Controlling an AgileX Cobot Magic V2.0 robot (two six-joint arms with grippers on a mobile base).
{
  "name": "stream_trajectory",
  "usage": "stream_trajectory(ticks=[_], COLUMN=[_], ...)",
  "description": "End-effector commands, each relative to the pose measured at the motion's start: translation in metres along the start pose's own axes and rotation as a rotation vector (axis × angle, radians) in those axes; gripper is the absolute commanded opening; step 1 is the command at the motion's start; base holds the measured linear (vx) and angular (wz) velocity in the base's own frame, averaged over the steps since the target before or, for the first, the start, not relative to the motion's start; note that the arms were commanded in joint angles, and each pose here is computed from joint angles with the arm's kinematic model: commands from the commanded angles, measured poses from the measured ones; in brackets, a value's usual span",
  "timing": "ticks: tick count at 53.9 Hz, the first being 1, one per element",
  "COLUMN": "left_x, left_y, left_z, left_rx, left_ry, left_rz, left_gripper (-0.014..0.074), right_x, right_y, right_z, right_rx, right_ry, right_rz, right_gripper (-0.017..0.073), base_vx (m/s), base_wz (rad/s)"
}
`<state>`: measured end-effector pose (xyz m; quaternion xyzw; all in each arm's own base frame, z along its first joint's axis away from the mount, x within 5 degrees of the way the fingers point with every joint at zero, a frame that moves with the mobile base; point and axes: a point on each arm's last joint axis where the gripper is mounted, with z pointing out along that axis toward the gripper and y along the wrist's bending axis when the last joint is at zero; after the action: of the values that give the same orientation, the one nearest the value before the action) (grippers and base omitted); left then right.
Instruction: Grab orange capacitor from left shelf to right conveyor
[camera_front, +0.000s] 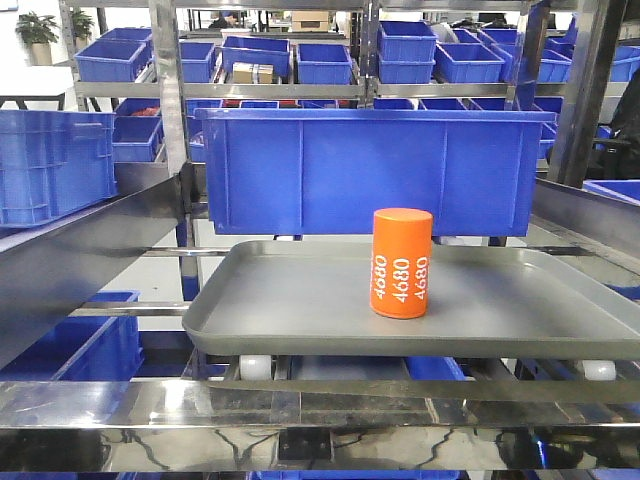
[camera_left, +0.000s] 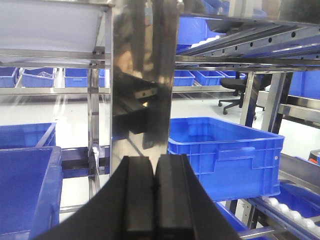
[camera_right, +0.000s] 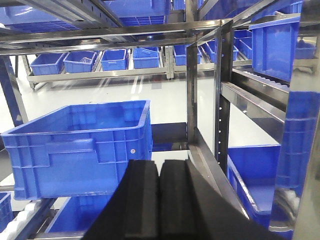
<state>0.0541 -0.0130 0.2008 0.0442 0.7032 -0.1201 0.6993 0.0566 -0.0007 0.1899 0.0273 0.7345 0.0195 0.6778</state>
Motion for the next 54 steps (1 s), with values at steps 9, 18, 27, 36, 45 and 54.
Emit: stream_trajectory(ticks=[9, 18, 27, 36, 45, 54], left_x=[-0.018, -0.018, -0.018, -0.018, -0.018, -0.018], left_y=[-0.002, -0.002, -0.002, -0.002, -0.002, -0.002], left_z=[-0.002, -0.002, -0.002, -0.002, -0.002, -0.002], left_rx=[0.017, 0.017, 0.017, 0.017, 0.017, 0.017], left_ry=[-0.116, -0.116, -0.116, -0.116, -0.116, -0.116], left_rz=[-0.011, -0.011, -0.011, -0.011, -0.011, -0.011], left_gripper=[-0.0006, -0.0006, -0.0006, -0.0006, -0.0006, -0.0006], right_x=[-0.005, -0.018, -0.055, -0.121, -0.202, -0.258], right_y=[0.0, 0.002, 0.005, 0.008, 0.012, 0.015], right_z=[0.0, -0.002, -0.013, -0.044, -0.068, -0.035], right_rx=[-0.003, -0.016, -0.03, -0.011, 0.009, 0.023], right_ry=[-0.087, -0.212, -0.385, -0.493, -0.505, -0.384], right_rz=[-0.009, -0.01, -0.026, -0.091, -0.093, -0.092], right_gripper=[-0.0012, -0.0012, -0.0012, -0.0012, -0.0012, -0.0012], base_vx=[0.0, 0.0, 0.0, 0.0, 0.0, 0.0], base_wz=[0.0, 0.0, 0.0, 0.0, 0.0, 0.0])
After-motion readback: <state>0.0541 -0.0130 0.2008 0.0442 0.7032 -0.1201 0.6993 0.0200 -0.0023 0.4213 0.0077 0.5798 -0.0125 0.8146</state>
